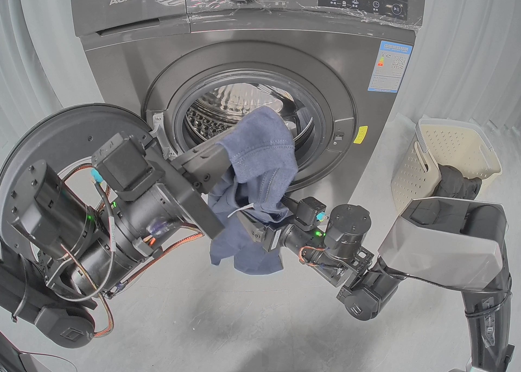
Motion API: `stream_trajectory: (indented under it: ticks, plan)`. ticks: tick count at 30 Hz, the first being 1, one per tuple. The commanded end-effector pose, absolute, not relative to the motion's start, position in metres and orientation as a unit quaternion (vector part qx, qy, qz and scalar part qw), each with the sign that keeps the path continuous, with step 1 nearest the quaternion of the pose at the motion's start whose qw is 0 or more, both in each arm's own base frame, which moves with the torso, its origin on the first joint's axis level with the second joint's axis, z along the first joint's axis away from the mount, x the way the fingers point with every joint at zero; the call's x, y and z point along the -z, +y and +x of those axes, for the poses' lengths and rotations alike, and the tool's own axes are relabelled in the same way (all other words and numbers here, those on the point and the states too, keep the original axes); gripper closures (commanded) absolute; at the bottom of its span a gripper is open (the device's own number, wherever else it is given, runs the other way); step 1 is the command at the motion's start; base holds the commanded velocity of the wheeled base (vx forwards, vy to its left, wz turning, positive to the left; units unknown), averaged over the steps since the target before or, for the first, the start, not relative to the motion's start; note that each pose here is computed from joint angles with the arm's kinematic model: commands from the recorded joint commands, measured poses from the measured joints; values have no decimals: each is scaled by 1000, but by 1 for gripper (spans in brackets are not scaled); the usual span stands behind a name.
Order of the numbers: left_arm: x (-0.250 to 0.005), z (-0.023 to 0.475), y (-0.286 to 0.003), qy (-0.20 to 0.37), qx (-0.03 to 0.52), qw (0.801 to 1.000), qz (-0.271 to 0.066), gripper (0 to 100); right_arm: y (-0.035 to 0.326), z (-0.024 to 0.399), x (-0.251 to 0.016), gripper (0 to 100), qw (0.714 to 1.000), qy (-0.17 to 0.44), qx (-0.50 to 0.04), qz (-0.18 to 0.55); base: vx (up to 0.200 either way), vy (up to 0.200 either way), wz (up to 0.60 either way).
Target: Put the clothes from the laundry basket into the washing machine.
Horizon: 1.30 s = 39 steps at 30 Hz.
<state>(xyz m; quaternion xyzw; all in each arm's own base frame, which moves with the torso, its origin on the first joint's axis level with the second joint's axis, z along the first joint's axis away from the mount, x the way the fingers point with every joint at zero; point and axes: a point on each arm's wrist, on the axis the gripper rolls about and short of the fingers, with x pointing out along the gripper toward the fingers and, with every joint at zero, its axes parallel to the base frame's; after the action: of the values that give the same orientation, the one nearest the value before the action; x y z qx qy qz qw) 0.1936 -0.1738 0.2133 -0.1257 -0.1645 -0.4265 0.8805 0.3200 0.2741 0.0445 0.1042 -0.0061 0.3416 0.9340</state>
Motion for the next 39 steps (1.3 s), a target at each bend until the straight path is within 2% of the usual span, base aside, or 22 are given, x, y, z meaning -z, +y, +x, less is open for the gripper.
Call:
stream_trajectory:
  ticks: [1,6,7,11,14,21,26,29,32,37,39]
  plan:
    - [-216,193,-175,-169,429,878,-128,100,278,328,-37,0,935,-9,-338,107,0,0,0]
    - [-216,194,-174,-169,427,879,-129,100,278,328,-33,0,940,-3,-323,111,0,0,0]
    - [-216,194,-173,-169,424,880,-128,100,277,327,-32,100,940,-3,-323,110,0,0,0]
    - [-215,197,-170,-169,417,884,-126,100,270,324,-35,100,941,1,-319,110,0,0,0]
    - [-213,203,-161,-168,400,893,-121,100,249,323,-45,100,948,5,-301,106,0,0,0]
    - [-208,211,-140,-161,363,911,-112,100,193,318,-83,100,962,-11,-252,105,0,0,0]
    - [-189,219,-124,-129,326,932,-93,100,168,313,-106,100,966,-34,-236,102,0,0,0]
    - [-181,219,-123,-114,325,935,-89,100,167,311,-112,100,965,-41,-237,103,0,0,0]
    - [-157,213,-124,-65,335,938,-67,100,169,304,-126,100,962,-58,-245,109,0,0,0]
    - [-133,205,-126,-14,361,931,-42,100,178,298,-136,100,957,-71,-257,115,0,0,0]
    - [-115,201,-130,26,381,924,-29,100,188,295,-141,100,951,-79,-272,123,0,0,0]
